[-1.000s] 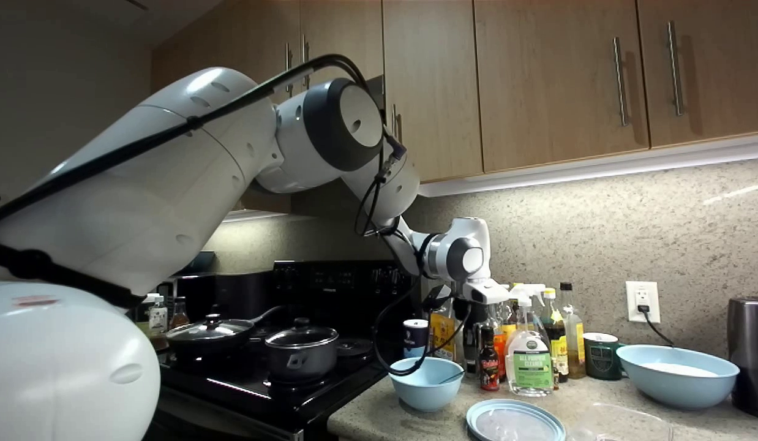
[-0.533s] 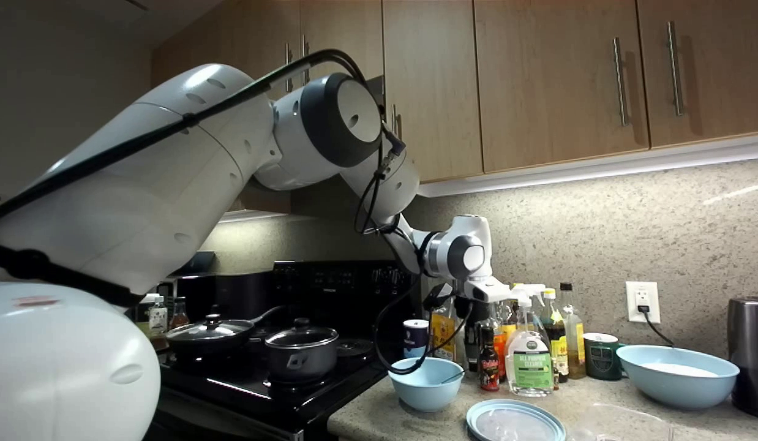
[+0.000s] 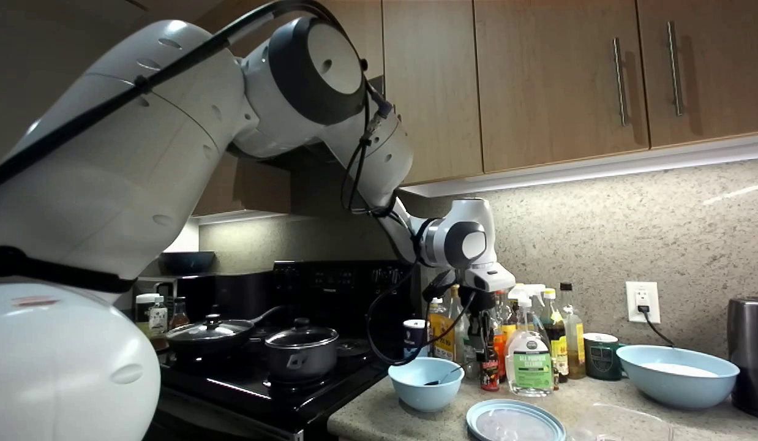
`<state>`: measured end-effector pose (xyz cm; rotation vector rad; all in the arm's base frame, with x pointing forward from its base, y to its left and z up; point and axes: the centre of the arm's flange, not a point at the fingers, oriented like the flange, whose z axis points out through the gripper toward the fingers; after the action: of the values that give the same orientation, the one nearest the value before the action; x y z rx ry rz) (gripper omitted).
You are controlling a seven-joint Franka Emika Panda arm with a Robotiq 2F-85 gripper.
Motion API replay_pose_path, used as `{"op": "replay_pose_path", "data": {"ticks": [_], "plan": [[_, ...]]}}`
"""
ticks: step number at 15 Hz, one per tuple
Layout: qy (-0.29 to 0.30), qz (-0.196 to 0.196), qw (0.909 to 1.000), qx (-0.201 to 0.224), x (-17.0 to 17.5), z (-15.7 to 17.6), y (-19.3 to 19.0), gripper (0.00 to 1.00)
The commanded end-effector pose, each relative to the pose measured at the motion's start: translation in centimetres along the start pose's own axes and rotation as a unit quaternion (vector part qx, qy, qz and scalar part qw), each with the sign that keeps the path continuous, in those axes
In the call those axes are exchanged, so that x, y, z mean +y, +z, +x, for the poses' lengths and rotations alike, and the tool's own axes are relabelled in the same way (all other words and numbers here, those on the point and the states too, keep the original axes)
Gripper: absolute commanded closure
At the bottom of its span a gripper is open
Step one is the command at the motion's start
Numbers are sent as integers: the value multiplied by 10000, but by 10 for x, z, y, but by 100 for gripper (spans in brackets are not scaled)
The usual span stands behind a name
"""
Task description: Put the spoon on the blue plate
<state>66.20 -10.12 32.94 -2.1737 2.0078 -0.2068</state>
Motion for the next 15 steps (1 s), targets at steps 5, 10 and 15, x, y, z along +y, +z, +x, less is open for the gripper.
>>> {"op": "replay_pose_path", "data": {"ticks": [5,10,15], "plan": [[581,335,9977,3,38,12,-16,85],[781,475,9958,-24,47,18,-25,96],[1293,751,9888,28,59,47,-37,96]]}}
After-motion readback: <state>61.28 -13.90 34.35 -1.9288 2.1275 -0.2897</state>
